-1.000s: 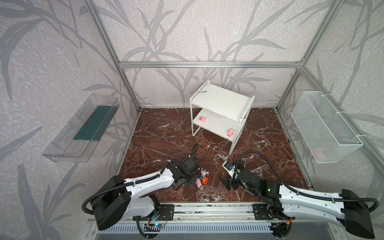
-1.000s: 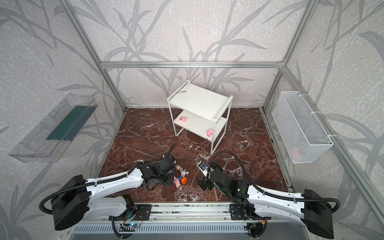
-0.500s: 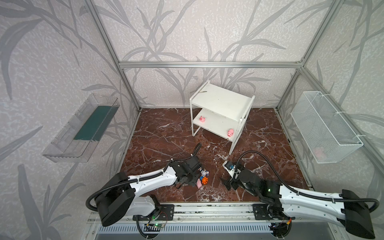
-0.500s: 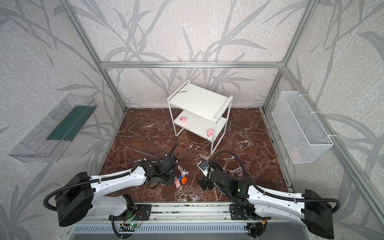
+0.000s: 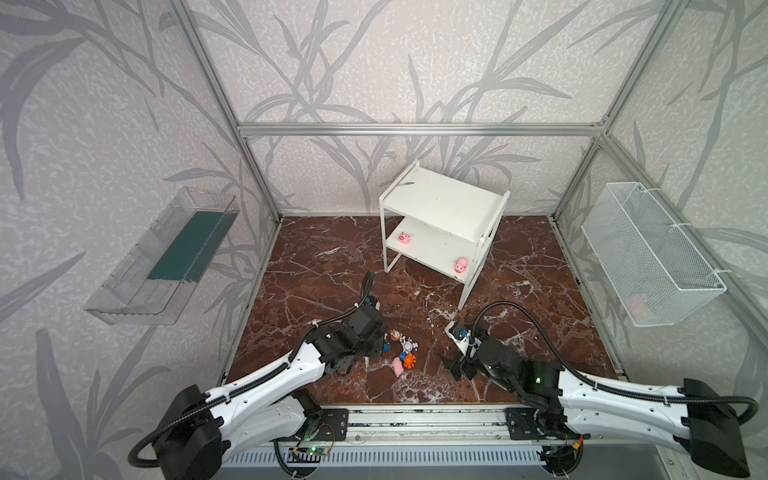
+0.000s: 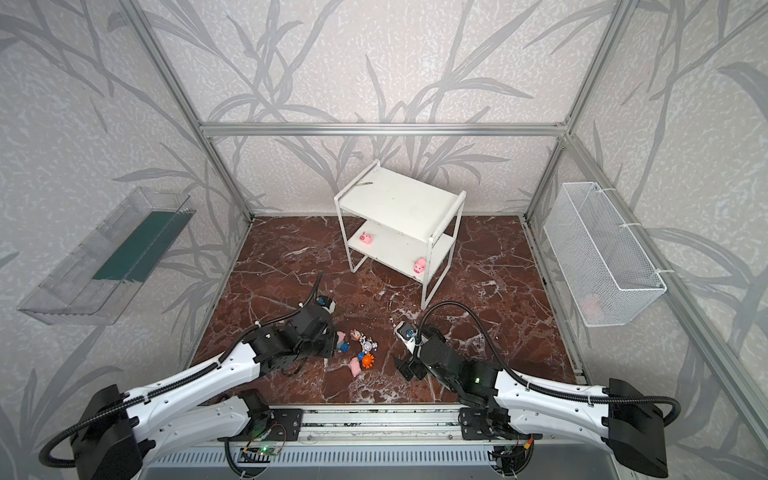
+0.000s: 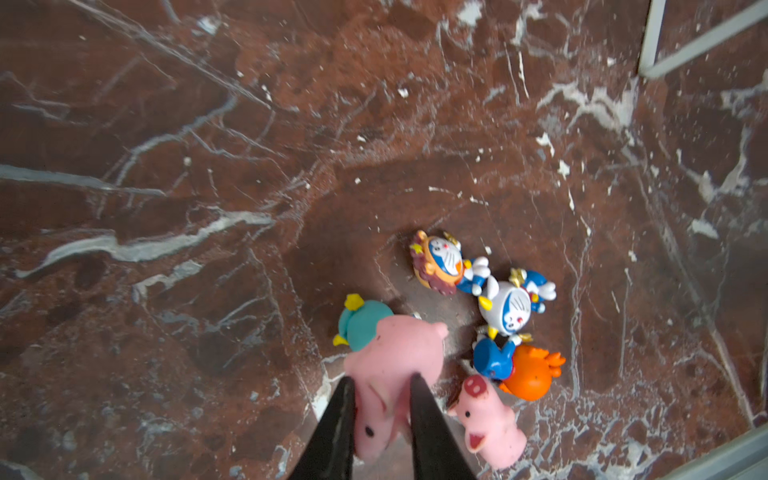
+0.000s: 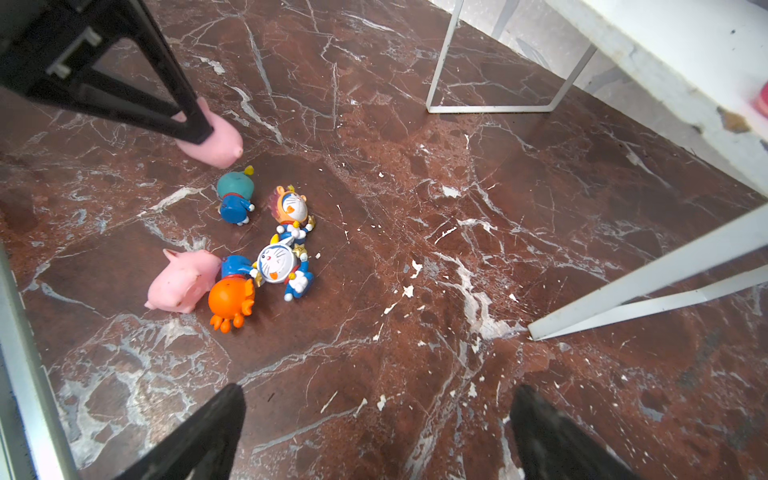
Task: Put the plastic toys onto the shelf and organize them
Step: 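Carry the pink pig with the left gripper onto the shelf's lower tier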
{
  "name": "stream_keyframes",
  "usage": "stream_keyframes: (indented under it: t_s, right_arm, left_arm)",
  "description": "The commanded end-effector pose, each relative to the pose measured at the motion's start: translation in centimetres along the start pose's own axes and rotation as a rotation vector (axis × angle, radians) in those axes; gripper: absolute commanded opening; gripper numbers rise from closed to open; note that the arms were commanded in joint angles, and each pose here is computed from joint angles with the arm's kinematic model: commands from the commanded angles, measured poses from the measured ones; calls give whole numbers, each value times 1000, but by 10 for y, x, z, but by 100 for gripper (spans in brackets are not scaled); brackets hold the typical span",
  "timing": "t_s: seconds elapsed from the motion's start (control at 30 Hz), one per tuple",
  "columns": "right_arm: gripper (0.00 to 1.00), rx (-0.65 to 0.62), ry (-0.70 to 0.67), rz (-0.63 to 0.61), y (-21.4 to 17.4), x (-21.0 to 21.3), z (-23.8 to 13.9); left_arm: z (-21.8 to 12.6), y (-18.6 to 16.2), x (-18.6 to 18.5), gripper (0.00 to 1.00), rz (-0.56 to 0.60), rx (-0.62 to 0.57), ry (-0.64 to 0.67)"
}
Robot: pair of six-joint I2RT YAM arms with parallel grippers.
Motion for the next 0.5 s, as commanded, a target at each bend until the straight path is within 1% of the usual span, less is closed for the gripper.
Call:
stream_keyframes:
  t_s: [0.0,0.07,0.13,0.23,0.4,0.47]
  right_arm:
    - [99,-13,-13,10,3,-3,-6]
    - [99,-19,-57,33,7,-8,-12]
    - [99,-20,-158,73,11,-17,-21]
    - [100,-19,-258,110,13,-30,-35]
    - [100,-39,-350,178,7,-43,-54]
    - [100,-44,-351,189,4,-45,-59]
  left_arm:
    - [-5,15,-2,25,-25,-74,-22]
    - [-8,27,-10,23,-22,-109,-55]
    - [-9,42,-19,22,-22,-139,-84]
    - [-7,67,-36,22,-18,-194,-134]
    - [-1,111,-66,21,-3,-318,-255]
    - [2,127,-78,21,-6,-347,-295]
Point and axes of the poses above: each gripper's point midway between its finger pads, its own z axis out along the fingers, its own x axis along the line the jaws close on, y = z × x, the point moved 10 cm from there along -z, back along the fingers, and after that the axes turned 2 degrees about z, right-handed, at the moved point
